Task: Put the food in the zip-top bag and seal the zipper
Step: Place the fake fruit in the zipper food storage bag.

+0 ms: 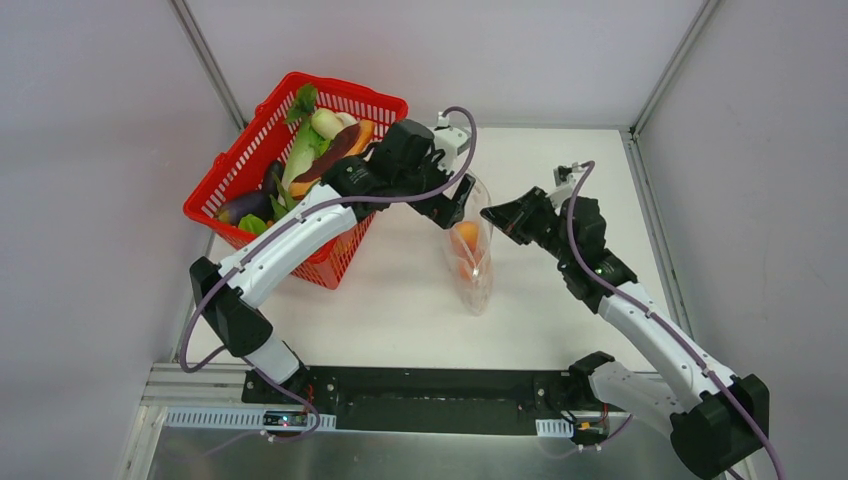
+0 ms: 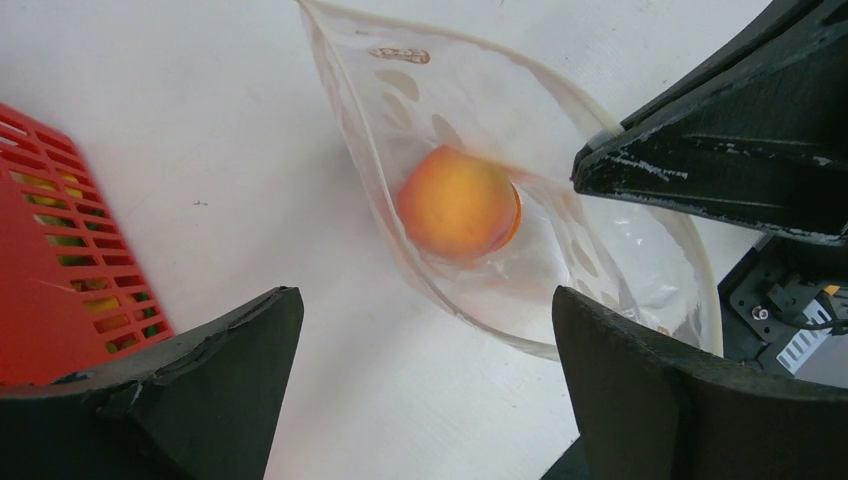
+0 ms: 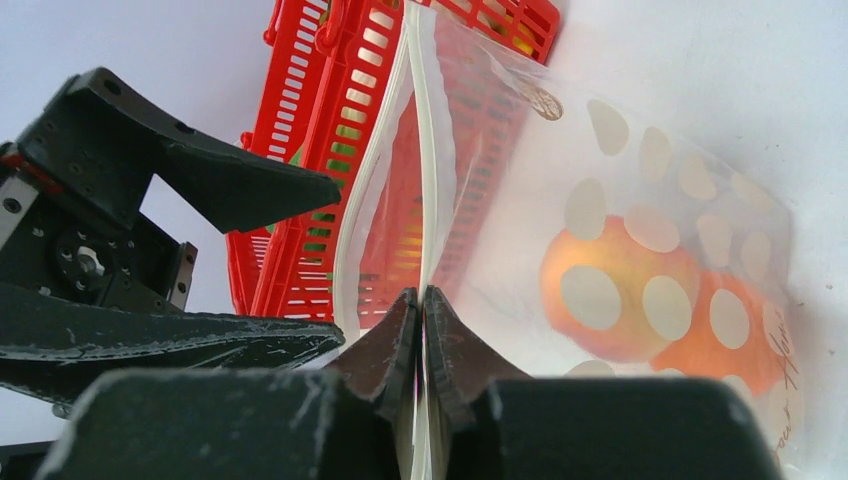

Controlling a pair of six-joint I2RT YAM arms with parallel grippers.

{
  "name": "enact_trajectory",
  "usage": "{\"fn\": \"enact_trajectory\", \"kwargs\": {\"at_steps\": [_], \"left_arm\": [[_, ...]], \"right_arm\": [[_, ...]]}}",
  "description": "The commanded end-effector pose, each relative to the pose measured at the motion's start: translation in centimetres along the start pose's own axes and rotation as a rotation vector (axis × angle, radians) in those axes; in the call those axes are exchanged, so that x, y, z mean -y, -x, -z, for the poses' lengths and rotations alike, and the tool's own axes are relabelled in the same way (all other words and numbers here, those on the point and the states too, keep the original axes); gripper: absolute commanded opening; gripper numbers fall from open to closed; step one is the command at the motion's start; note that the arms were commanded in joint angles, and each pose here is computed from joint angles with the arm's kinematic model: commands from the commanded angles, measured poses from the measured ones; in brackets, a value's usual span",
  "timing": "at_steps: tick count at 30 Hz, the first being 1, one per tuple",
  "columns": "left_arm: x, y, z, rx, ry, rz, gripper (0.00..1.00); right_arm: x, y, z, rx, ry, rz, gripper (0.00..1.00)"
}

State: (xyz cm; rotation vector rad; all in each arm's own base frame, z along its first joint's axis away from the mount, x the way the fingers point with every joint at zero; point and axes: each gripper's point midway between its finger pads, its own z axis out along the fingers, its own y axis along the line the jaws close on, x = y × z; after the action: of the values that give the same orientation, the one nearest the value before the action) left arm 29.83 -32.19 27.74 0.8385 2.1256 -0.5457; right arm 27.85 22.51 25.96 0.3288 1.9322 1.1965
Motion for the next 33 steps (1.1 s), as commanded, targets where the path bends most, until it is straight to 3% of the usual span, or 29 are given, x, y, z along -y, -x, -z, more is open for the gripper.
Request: {"fn": "enact_trajectory", "kwargs": {"at_steps": [1,5,11,17,19,22,25,29,31,33], "left_arm": [[-0.2,1.6,2.3,0.095,0.032,0.007,0.99],[-0.8,1.7,3.0,0.110,0.065,0.000,0.99],[-2.2,1.5,3.6,0.122,0.150,0.005,0.99],[-3.3,2.0,5.3,0.172,0.212,0.011,0.99],[-3.5,2.0,5.6,0.178,0.225,0.010,0.99],[-4.2,1.4,6.1,0.170,0.264,0.013,0.99],[-5.0,0.7,6.9,0.161,0.311,0.008,0.99],[-6.6,0.4,8.3,0.190,0.380,0.022,0.99],[-6.9,0.3,8.8,0.199,0.386,0.034,0.99],[-7.2,0.2,9.0,0.209,0.384,0.059,0.99]], "right_arm": [[-2.1,1.3,0.6,0.043,0.082,-0.016,0.08],[-1.4,1.5,0.4,0.051,0.062,-0.030,0.09],[1.5,2.0,-0.4,0.046,-0.115,-0.011,0.10],[-5.6,7.5,1.5,0.217,0.063,0.182,0.10],[-4.8,7.7,0.6,0.190,-0.001,0.234,0.10],[2.1,4.5,-2.3,0.024,-0.228,0.211,0.06],[4.5,1.6,-2.2,-0.043,-0.227,0.155,0.03],[0.8,4.1,-0.5,0.106,-0.075,0.193,0.09],[-0.7,4.3,0.1,0.088,-0.045,0.209,0.13],[-2.2,3.9,0.1,0.042,0.000,0.206,0.24]]}}
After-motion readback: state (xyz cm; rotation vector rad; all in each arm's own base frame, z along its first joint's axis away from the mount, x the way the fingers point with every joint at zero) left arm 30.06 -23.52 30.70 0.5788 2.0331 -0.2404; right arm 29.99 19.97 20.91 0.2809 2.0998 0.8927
